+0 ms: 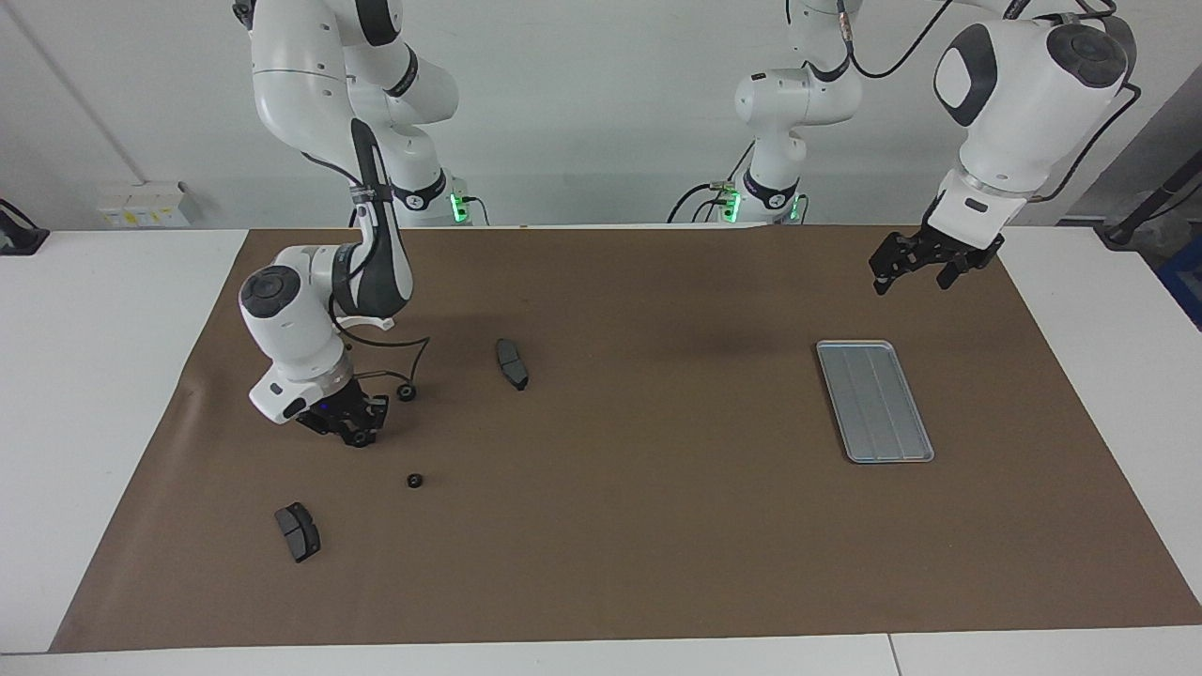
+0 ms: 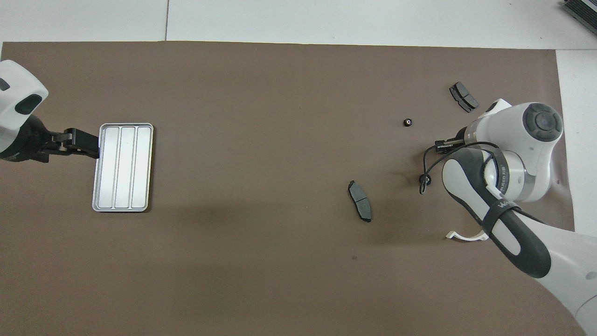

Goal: Pick bearing gear from pile to tray
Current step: 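Carry the gear to mid-table with the right gripper and release it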

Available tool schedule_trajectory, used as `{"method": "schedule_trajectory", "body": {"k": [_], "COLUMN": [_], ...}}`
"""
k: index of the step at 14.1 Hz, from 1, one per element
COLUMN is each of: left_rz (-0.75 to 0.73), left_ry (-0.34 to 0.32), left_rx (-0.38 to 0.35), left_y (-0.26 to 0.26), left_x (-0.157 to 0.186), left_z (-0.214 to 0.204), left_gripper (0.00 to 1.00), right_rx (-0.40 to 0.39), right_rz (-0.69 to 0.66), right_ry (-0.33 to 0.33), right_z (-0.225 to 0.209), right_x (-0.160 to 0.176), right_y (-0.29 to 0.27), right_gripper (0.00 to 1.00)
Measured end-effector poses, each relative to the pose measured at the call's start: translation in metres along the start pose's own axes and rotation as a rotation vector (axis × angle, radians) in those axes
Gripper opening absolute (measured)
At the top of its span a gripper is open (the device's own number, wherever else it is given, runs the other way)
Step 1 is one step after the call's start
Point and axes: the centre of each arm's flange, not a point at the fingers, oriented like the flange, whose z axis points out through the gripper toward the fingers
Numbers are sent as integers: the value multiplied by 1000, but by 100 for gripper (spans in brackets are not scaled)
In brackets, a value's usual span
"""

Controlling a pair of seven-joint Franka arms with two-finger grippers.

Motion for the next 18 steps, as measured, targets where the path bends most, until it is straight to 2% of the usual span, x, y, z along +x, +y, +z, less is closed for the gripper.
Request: {"method": "schedule_trajectory", "body": {"k": [4, 8, 12, 14, 16, 18], "left_rz": [0, -4, -48, -56, -55, -55], "left_ry": [0, 0, 19, 54, 68, 69], "left_rx": [0, 1, -1, -3, -4, -4], "left_y": [0, -2, -28, -33, -32, -32], "left_x": [0, 0, 4, 7, 9, 9], "left_z": [0, 0, -2, -5, -6, -5], "left_gripper": [100, 100, 100, 100, 100, 100], "right_rx": [29, 66, 51, 59, 51, 41], "right_rz": [113, 251, 306, 359, 405, 441], "right_ry": [-17, -47, -39, -18, 20, 29], "right_z": [-69, -123, -131, -132, -124, -108], "right_x": [12, 9, -9, -21, -35, -48], "right_y": [-36, -142, -234, -280, -327, -366], "right_gripper": [35, 35, 35, 35, 35, 35]}}
